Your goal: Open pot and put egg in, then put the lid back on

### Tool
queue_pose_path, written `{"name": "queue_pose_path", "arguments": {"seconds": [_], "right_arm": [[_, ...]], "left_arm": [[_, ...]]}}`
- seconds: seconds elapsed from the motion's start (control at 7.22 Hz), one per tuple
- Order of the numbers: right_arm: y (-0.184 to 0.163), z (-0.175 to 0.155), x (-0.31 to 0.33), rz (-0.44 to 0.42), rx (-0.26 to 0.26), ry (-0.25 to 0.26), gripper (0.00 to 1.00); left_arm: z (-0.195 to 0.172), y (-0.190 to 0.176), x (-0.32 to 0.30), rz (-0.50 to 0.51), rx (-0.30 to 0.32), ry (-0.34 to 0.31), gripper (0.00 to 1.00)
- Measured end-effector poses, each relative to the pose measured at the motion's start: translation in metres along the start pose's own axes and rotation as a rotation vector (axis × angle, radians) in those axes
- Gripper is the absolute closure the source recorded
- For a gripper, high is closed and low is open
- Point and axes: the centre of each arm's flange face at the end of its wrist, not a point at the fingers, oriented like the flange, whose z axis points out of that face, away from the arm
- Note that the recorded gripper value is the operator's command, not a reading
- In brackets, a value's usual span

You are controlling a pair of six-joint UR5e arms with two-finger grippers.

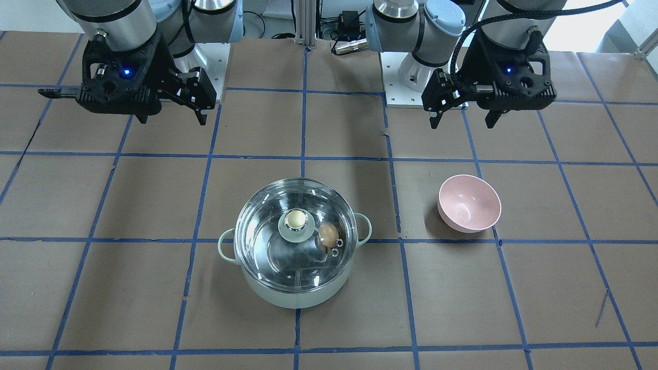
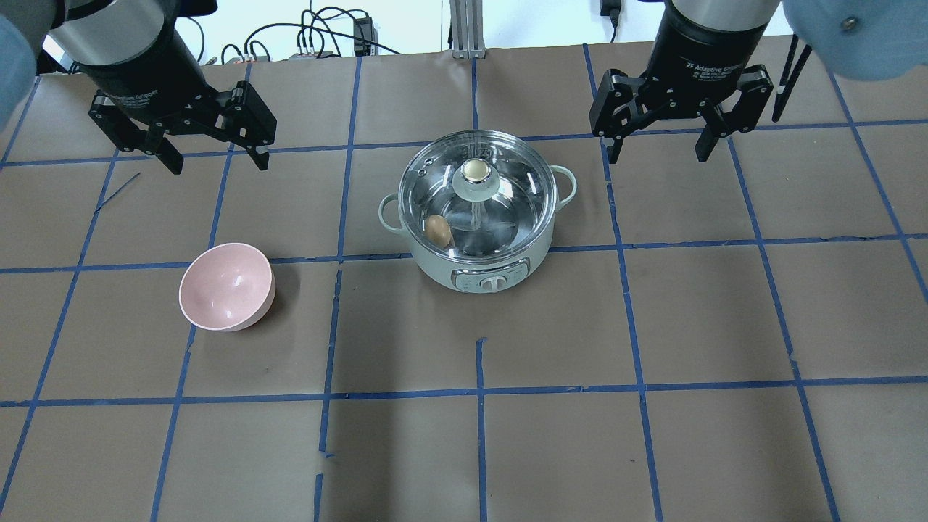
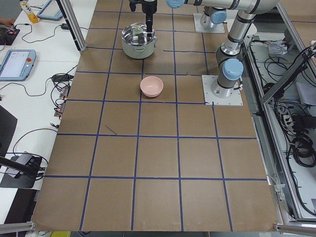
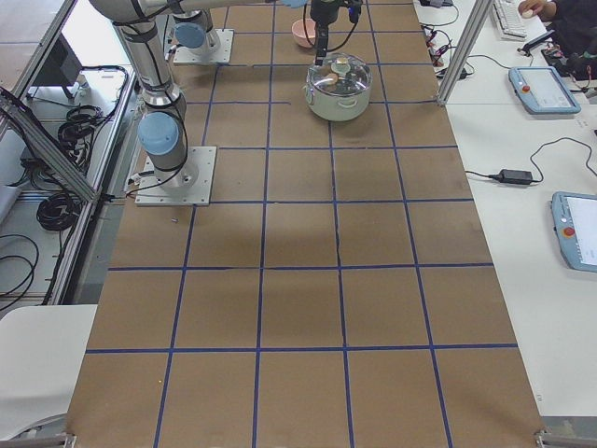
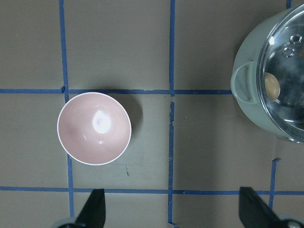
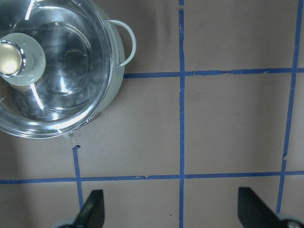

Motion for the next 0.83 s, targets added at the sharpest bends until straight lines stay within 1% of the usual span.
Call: {"name": "queue_pose_path", "arguments": {"seconds": [0.83], "right_arm": [[0.0006, -0.0009, -0.0025, -0.005, 0.004, 0.000, 0.00]], "left_arm": [[0.0045, -0.0007, -0.0013, -0.002, -0.009, -0.001, 0.00]]}}
